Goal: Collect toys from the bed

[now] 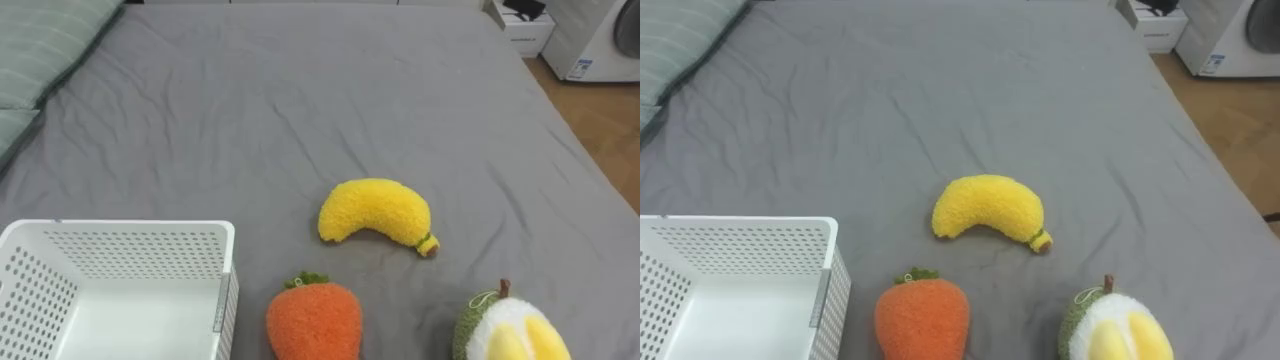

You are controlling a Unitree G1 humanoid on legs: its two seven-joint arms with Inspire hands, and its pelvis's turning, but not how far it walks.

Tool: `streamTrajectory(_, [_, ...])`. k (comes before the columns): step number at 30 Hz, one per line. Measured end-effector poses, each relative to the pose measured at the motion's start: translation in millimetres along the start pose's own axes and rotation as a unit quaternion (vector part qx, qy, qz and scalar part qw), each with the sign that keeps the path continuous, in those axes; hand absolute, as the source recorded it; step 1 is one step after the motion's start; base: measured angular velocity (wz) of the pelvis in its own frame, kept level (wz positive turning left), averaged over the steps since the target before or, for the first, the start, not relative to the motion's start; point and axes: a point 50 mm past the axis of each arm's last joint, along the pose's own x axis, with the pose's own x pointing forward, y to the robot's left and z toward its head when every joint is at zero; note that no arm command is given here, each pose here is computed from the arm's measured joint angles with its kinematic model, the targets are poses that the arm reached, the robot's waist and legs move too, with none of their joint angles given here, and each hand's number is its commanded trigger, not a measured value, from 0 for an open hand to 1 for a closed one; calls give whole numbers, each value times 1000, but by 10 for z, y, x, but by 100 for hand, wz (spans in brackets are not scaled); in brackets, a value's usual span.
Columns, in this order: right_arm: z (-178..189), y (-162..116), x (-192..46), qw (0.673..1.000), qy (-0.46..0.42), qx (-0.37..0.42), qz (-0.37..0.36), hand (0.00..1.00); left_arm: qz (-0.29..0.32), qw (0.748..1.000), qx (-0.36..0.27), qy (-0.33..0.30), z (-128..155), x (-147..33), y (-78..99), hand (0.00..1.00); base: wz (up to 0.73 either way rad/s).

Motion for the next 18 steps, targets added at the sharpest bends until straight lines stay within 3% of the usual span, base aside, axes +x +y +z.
streamTrajectory(18, [-65,-91,-17,999,6,35,-18,0,8,1000,14,-3,5,0,20,0,0])
